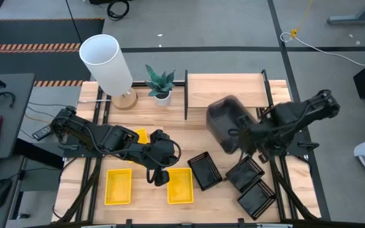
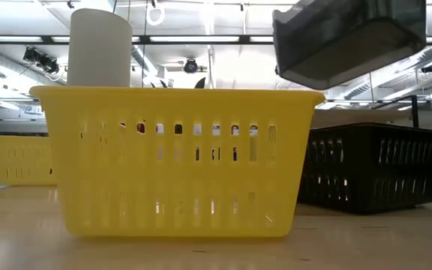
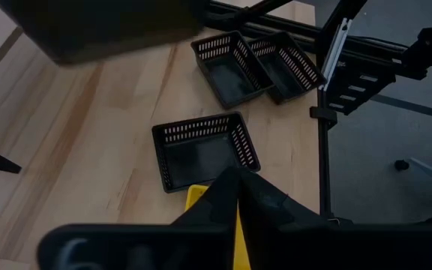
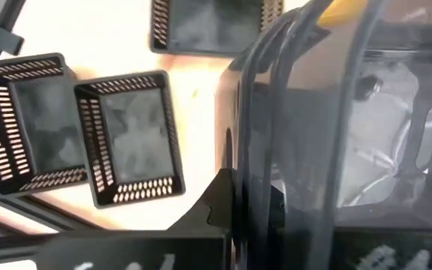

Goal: Stack baskets on shelf by color
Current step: Put the stacked gray bins on the shelf

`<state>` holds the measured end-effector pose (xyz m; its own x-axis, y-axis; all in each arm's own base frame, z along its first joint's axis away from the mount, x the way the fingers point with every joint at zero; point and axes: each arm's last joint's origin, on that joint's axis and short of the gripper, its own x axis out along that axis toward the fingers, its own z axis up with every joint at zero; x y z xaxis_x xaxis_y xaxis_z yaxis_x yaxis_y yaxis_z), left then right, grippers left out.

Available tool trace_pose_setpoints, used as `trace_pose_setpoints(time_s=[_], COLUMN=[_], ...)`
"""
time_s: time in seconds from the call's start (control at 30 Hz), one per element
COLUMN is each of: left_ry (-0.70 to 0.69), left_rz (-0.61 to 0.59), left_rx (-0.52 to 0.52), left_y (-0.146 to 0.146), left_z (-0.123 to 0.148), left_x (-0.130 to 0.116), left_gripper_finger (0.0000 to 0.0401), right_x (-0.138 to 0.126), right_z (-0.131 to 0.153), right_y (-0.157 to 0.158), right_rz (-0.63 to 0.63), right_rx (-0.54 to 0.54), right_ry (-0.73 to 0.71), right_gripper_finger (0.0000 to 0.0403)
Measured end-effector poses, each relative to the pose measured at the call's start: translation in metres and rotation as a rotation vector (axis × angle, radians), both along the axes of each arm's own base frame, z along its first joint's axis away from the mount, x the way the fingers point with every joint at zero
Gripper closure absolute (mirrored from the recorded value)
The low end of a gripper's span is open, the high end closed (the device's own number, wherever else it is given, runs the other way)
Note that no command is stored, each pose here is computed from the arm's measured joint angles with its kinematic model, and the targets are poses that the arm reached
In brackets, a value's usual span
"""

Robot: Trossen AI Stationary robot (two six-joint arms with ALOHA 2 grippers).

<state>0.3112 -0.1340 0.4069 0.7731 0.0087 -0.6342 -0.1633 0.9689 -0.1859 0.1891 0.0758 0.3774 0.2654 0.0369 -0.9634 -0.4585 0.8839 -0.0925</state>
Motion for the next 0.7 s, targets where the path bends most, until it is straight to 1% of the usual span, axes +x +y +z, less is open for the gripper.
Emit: trace_pose_setpoints(time_s=[0.17,0.37,0.43,0.57,0.7], left_ry=[-0.001,-0.004,-0.004,-0.004,-0.004], left_rz=[0.0,0.005,0.004,0.004,0.002], left_rx=[-0.001,-0.007,-0.007,-0.006,-0.005], left_y=[0.0,0.0,0.0,0.0,0.0], left_z=[0.0,0.0,0.0,0.0,0.0], left_x=[0.0,0.0,0.0,0.0,0.0], left_gripper_finger=[0.038,0.0388,0.0388,0.0382,0.0378], right_x=[-0.025,-0.053,-0.056,-0.06,-0.06], right_z=[0.01,0.011,0.009,0.007,0.002], right_y=[-0.029,-0.057,-0.065,-0.081,-0.095], right_rz=[-0.097,-0.176,-0.198,-0.258,-0.265], right_rx=[0.028,0.009,-0.004,-0.079,-0.14], right_ry=[-0.054,-0.087,-0.096,-0.098,-0.067], right_gripper_finger=[0.0389,0.0389,0.0389,0.0389,0.0389])
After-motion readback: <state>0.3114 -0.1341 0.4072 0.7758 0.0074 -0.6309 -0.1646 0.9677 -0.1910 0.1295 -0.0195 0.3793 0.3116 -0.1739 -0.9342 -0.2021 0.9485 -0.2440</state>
